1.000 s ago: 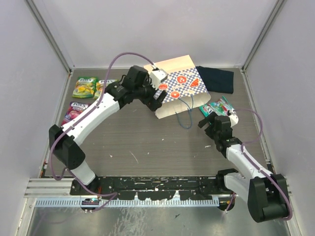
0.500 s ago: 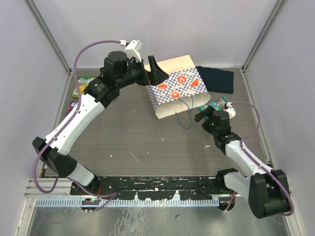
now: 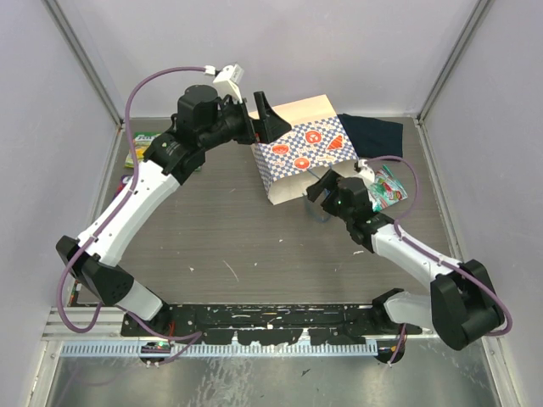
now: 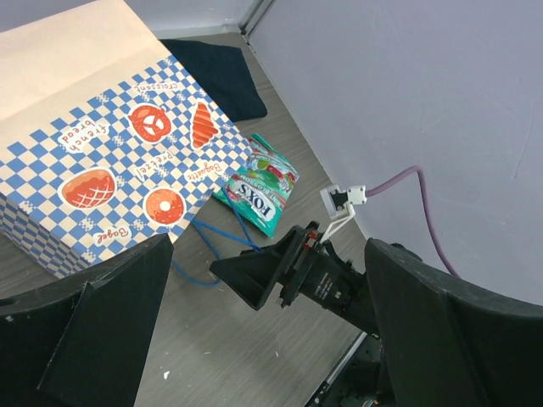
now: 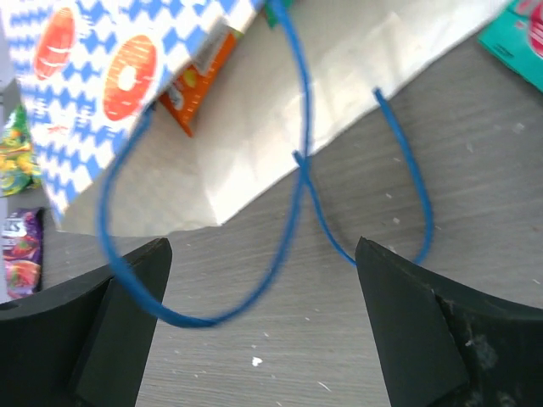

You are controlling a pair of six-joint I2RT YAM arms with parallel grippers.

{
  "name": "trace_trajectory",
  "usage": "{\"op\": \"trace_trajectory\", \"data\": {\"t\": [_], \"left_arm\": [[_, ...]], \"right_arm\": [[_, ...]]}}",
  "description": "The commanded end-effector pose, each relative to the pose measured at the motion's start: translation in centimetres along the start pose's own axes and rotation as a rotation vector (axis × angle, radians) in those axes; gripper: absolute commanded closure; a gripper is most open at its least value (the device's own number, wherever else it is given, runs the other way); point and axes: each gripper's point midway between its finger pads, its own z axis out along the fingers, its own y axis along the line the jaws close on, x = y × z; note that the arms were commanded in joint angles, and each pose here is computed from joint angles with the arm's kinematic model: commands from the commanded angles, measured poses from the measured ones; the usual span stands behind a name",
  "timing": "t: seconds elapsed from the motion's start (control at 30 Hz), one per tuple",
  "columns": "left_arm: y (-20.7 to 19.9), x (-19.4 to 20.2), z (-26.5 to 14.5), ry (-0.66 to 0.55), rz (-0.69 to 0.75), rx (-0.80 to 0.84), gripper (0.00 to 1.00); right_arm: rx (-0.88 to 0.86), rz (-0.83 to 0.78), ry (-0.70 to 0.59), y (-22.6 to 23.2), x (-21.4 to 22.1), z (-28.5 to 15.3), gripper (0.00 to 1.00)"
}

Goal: Take the snacks out of the paper bag

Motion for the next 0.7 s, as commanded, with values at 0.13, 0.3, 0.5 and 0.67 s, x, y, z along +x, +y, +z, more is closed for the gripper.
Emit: {"op": "trace_trajectory", "data": {"t": [0.13, 0.3, 0.5, 0.67], "left_arm": [[-1.8, -2.8, -1.5, -0.097, 0.05, 0.033, 0.02], [-1.3, -2.6, -1.4, -0.097, 0.054, 0.016, 0.02], [-1.0, -2.2, -1.0, -0.083, 0.052, 0.015, 0.02], [-0.8, -2.2, -0.3, -0.081, 0.052, 0.015, 0.02]], "right_arm": [[-0.072, -0.006, -0.089, 4.8, -3.1, 1.1, 0.07], [-0.032, -0.039, -0.127, 4.8, -4.3, 1.5, 0.09], [-0.008, -0.066, -0.174, 5.2, -6.1, 1.0, 0.1], [-0.003, -0.064, -0.23, 5.1, -7.5, 0.2, 0.1]]}}
